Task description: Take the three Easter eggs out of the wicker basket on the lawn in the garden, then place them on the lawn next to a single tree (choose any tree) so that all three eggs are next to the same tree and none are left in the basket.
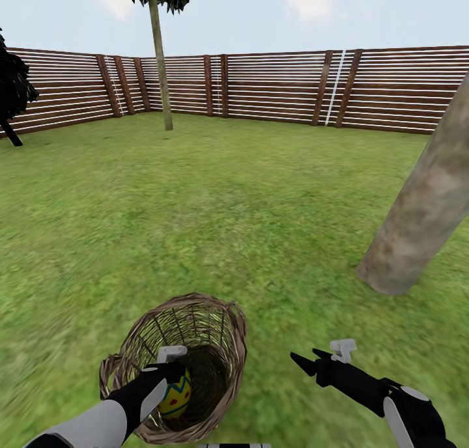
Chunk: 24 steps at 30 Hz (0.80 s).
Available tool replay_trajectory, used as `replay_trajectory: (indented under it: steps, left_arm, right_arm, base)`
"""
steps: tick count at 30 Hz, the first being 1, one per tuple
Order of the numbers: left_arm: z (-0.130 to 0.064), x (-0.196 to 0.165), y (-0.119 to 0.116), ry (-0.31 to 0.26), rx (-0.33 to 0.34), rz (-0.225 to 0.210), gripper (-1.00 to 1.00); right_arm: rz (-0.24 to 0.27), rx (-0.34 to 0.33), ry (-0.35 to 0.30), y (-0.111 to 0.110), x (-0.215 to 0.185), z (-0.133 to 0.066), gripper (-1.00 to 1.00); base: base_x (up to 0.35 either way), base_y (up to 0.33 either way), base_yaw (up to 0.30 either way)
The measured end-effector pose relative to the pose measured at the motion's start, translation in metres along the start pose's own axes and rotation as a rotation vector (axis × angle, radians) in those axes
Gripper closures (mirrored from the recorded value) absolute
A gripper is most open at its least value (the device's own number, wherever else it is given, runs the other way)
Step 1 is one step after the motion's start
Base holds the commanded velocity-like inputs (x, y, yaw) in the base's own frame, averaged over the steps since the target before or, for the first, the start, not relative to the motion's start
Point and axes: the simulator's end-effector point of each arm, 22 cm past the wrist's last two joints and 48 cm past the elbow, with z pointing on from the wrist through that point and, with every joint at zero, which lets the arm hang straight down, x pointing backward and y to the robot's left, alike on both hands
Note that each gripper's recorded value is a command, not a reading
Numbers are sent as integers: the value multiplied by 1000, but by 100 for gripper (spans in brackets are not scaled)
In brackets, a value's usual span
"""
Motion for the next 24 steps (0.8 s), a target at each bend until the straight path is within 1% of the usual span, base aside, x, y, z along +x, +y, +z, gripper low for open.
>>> replay_trajectory:
  steps: [8, 15, 24]
  left_arm:
    - [0, 0, 0, 0, 0, 1, -100]
    - [0, 7, 0, 36, 1, 3, -100]
    - [-1, 10, -1, 52, 1, 5, -100]
  right_arm:
    - [0, 0, 0, 0, 0, 0, -100]
    - [1, 0, -2, -1, -1, -1, -100]
    - [1, 0, -3, -1, -1, -1, -100]
  base:
    - [0, 0, 0]
    - [0, 0, 0]
    - [0, 0, 0]
